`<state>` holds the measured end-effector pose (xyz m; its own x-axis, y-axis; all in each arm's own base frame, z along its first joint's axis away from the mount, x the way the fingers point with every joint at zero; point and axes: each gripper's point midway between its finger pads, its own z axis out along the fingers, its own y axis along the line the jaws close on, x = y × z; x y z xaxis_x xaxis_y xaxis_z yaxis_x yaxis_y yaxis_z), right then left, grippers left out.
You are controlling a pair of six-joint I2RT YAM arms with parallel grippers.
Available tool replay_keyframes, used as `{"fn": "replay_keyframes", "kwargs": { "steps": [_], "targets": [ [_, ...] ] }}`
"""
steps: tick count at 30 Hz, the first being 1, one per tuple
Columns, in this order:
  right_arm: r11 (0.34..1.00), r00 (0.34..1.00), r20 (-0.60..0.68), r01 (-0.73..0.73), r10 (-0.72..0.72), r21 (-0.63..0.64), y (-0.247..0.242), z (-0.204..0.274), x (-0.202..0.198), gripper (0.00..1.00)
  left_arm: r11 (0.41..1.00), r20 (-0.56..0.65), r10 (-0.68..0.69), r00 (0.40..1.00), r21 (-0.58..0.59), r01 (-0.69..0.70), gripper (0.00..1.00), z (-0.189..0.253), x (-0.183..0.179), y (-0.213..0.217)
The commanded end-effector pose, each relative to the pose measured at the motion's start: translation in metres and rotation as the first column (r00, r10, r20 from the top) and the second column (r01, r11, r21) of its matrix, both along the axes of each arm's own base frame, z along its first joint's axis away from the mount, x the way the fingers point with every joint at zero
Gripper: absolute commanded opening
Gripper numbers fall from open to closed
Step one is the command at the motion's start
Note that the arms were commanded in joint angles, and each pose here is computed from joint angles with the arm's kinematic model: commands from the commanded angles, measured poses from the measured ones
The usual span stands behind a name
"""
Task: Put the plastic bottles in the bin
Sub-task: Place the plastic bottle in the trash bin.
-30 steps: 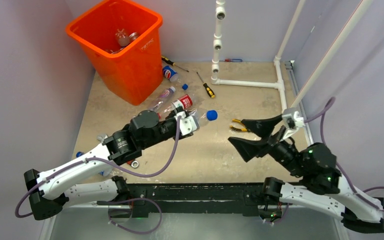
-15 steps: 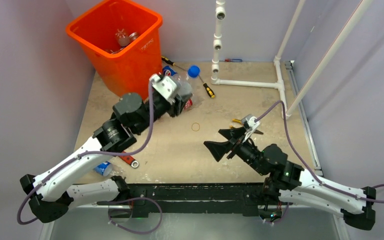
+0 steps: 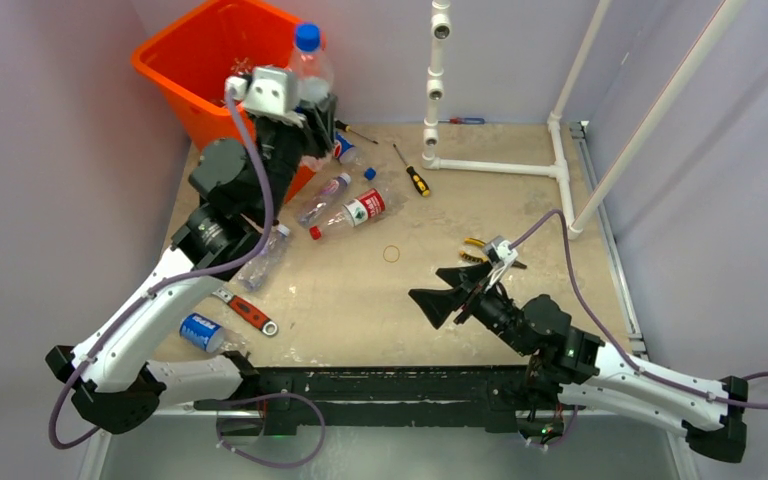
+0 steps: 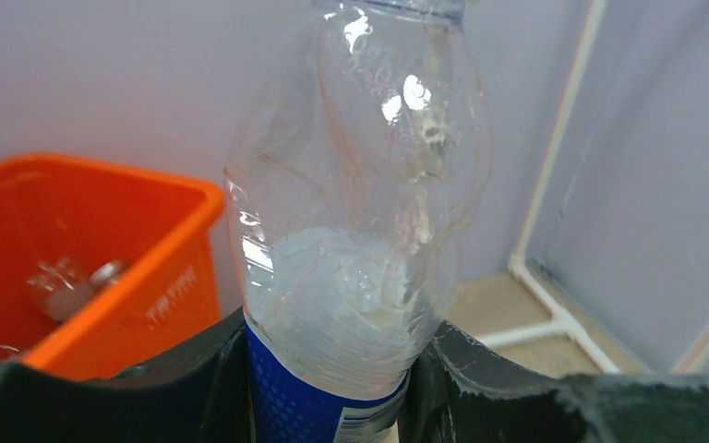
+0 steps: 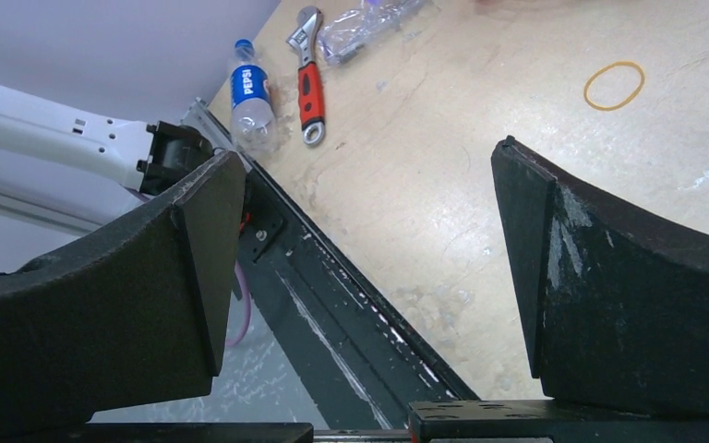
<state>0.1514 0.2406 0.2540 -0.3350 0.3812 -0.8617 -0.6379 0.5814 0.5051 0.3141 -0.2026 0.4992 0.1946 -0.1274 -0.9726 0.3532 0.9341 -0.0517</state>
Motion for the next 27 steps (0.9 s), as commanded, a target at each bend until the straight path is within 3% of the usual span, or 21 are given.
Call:
{"fn": "replay_keyframes", "kwargs": {
  "steps": [1, 5, 11, 14, 17, 21, 27],
  "targets": [
    [0.999, 1.000, -0.015, 0.002, -0.002, 0.038, -0.001, 0.001, -0.001, 0.99, 0.965, 0.145, 0.236, 0.961, -0.154, -0.214, 0.15, 0.082, -0.001, 0.054],
    [0.999, 1.000, -0.008, -0.010, 0.010, 0.037, 0.003, 0.003, -0.002, 0.99, 0.939, 0.184, 0.332, 0.925, -0.161, -0.305, 0.14, 0.105, 0.020, 0.072],
    [1.000, 1.000, -0.017, -0.022, 0.022, -0.003, 0.012, 0.004, 0.000, 0.99, 0.893, 0.269, 0.415, 0.869, -0.303, -0.333, 0.09, 0.134, 0.052, 0.114],
    [0.999, 0.999, -0.016, -0.044, 0.044, 0.006, 0.015, 0.009, -0.003, 0.99, 0.908, 0.372, 0.397, 0.839, -0.295, -0.299, 0.13, 0.145, 0.065, 0.120],
    [0.998, 0.998, -0.014, -0.055, 0.055, 0.014, 0.015, 0.012, -0.005, 0.99, 0.895, 0.398, 0.423, 0.814, -0.320, -0.309, 0.13, 0.150, 0.086, 0.134],
    [0.997, 0.996, -0.040, -0.073, 0.074, 0.027, 0.017, 0.010, -0.008, 0.99, 0.882, 0.393, 0.422, 0.817, -0.388, -0.268, 0.13, 0.145, 0.115, 0.167],
    [0.991, 0.992, -0.050, -0.110, 0.115, 0.081, 0.020, 0.003, -0.016, 0.98, 0.883, 0.321, 0.419, 0.849, -0.362, -0.299, 0.13, 0.112, 0.157, 0.173]
  ]
}}
